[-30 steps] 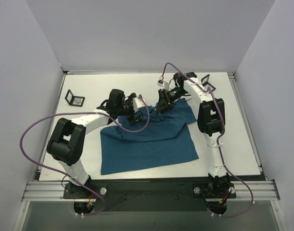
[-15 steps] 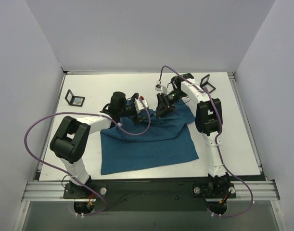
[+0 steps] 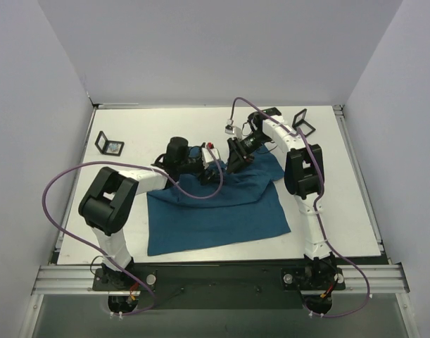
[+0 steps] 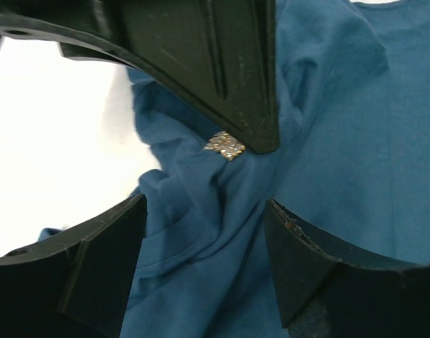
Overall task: Remove the brooch from the garment
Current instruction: Pick up the brooch from the flattened clothing, then pass from the right arm to the left
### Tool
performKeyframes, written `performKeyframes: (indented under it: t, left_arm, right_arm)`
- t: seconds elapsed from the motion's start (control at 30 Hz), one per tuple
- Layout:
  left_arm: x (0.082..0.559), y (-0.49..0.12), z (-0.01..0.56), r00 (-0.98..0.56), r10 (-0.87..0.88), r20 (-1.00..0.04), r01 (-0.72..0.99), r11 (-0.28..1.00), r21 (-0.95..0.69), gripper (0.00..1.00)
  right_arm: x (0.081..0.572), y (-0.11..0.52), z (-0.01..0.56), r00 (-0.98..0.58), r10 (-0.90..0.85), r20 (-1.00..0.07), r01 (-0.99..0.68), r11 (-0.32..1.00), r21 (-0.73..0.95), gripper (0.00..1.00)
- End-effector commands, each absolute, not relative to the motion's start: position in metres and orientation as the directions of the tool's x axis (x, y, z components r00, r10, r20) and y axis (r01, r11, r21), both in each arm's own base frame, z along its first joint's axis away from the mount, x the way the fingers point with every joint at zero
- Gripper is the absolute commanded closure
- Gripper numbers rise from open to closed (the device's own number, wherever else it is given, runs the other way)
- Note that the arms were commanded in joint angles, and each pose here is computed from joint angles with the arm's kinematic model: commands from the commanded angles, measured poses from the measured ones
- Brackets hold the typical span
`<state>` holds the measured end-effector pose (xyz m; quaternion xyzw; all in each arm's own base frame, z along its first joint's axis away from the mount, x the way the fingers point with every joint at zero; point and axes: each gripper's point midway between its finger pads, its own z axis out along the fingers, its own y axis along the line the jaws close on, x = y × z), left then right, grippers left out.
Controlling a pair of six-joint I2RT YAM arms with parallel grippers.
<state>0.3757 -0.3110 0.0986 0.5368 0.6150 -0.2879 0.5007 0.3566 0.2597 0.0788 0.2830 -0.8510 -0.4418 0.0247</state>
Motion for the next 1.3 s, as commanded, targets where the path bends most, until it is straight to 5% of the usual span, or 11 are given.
performKeyframes:
  t: [0.0,0.17,0.3,0.47,0.8,1.27]
  left_arm:
    - [0.375,-0.329,0.107,0.107,0.345,-0.933,0.959,0.212,0.188,0.27]
    - [0.372,-0.332,0.100,0.098,0.361,-0.927,0.960,0.211,0.183,0.41]
    - [0.377,-0.334,0.102,0.084,0.371,-0.925,0.955,0.235,0.181,0.99]
    - [0.375,-0.337,0.101,0.067,0.384,-0.921,0.960,0.226,0.164,1.00]
    - [0.356,-0.335,0.105,-0.006,0.347,-0.938,0.973,0.218,0.074,1.00]
    - [0.350,-0.336,0.109,-0.110,0.286,-0.952,0.969,0.242,-0.039,1.00]
  right_arm:
    - [0.341,0.264,0.097,-0.826,-0.526,-0.203,-0.459,0.418,0.784,0.60]
    - [0.338,0.265,0.100,-0.818,-0.536,-0.210,-0.469,0.409,0.783,0.60]
    - [0.335,0.265,0.102,-0.813,-0.544,-0.211,-0.473,0.404,0.783,0.61]
    - [0.336,0.263,0.108,-0.805,-0.547,-0.229,-0.493,0.402,0.771,0.60]
    - [0.364,0.221,0.134,-0.757,-0.548,-0.355,-0.629,0.467,0.622,0.35]
    - [0.357,0.231,0.095,-0.603,-0.688,-0.403,-0.796,0.485,0.363,0.53]
